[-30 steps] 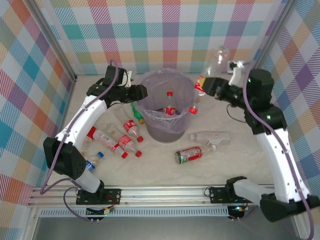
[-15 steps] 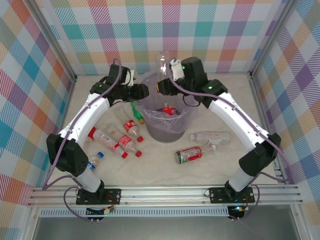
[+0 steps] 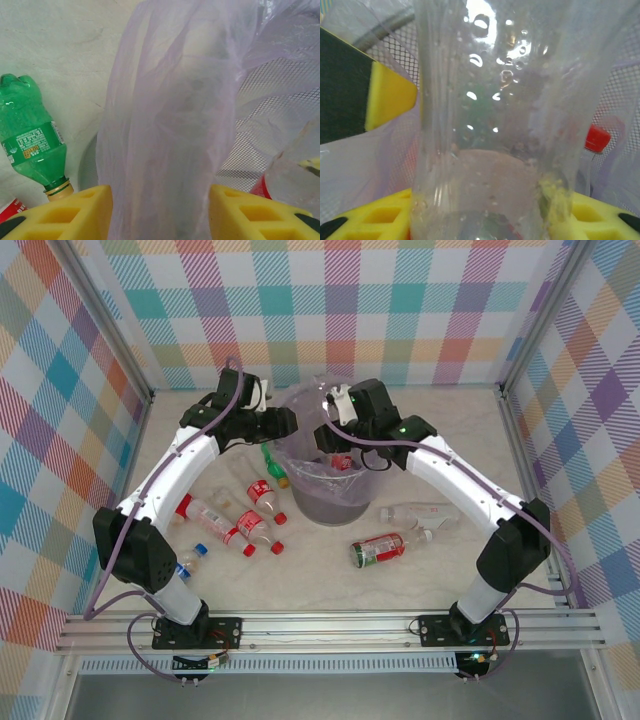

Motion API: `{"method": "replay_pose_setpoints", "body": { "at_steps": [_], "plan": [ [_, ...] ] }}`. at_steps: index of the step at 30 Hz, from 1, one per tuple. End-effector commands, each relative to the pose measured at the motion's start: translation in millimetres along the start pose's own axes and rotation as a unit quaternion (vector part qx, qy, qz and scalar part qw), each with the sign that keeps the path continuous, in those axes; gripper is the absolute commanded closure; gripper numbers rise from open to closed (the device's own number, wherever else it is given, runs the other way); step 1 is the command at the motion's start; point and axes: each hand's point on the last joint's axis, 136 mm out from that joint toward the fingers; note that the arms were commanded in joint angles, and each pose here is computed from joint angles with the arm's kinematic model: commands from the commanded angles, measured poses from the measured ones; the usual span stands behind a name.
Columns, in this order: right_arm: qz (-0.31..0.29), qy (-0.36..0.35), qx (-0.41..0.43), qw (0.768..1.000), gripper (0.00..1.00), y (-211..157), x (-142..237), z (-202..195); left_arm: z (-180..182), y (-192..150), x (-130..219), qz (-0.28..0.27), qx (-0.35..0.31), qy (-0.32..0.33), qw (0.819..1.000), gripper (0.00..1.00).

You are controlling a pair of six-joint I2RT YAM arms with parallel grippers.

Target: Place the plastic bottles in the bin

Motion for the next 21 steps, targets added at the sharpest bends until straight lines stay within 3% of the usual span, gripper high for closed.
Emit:
{"method": "replay_pose_setpoints", "body": {
  "at_steps": [1,5,12,21],
  "plan": [
    [-0.032,-0.009,-0.001,0.999,0.44,14.0,11.4,-1.6,-1.8,3.1,1.9,-0.003,-0.005,0.002,1.0,0.48],
    [-0.026,-0.01,-0.009,1.0,0.32,9.8,11.4,-1.7,-0.8,3.1,2.3,-0.003,-0.006,0.003,1.0,0.48],
    [-0.026,-0.013,-0.007,1.0,0.21,17.8,23.4,-1.6,0.2,2.7,0.4,-0.001,-0.004,0.003,1.0,0.48],
    [-0.047,-0.053,-0.035,0.997,0.14,39.4,82.9,-11.4,2.8,1.3,1.6,-0.004,-0.004,0.006,1.0,0.48]
  ]
}}
Point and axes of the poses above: each hand's point on the last joint's axis, 136 mm out from that joint toward the fingers, its own x axis back along the fingers, its own z axis along the line the jaws close on, y = z × x, and after that the axes turned 13 degrees about x, right-handed
